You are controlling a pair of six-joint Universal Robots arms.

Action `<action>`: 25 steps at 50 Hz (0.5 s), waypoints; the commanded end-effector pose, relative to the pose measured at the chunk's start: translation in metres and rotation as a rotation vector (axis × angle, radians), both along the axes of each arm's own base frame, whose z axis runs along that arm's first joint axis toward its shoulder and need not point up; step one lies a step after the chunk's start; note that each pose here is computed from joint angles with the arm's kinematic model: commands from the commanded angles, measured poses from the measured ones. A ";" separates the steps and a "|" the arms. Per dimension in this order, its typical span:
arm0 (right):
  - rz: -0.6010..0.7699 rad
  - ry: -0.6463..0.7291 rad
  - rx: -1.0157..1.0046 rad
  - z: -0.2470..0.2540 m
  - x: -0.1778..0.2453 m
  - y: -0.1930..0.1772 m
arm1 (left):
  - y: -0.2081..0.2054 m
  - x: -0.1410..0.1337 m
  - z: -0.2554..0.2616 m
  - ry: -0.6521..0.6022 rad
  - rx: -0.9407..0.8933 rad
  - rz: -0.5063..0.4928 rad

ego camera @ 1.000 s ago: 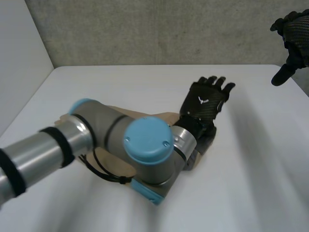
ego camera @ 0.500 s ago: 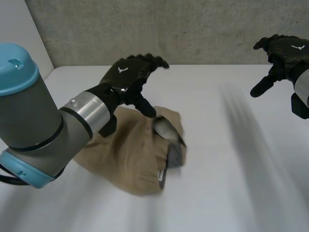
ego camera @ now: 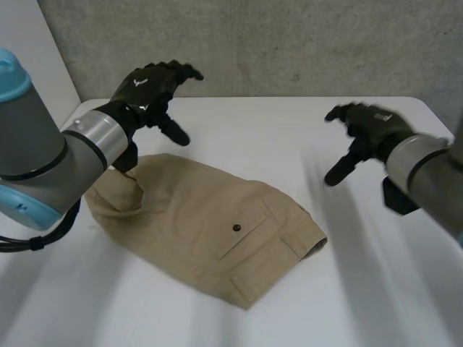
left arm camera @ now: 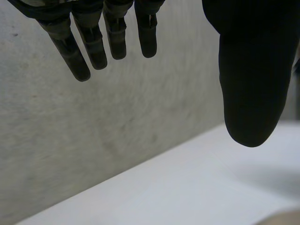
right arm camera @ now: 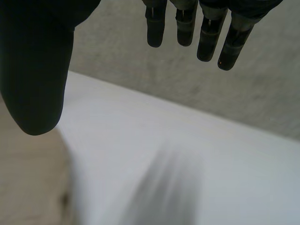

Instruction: Fold the shorts.

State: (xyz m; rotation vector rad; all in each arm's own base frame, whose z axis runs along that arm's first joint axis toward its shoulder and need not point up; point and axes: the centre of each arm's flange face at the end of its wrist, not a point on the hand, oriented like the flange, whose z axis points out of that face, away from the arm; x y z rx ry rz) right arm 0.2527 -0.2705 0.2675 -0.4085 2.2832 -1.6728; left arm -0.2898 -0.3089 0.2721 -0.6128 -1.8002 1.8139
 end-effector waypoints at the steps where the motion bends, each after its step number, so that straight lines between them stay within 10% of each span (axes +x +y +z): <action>1: 0.005 -0.079 0.173 -0.042 0.021 0.000 | -0.026 0.002 -0.037 -0.323 -0.152 0.045; 25: 0.005 0.036 0.274 -0.124 0.056 0.007 | -0.060 0.007 -0.126 -0.687 -0.042 -0.060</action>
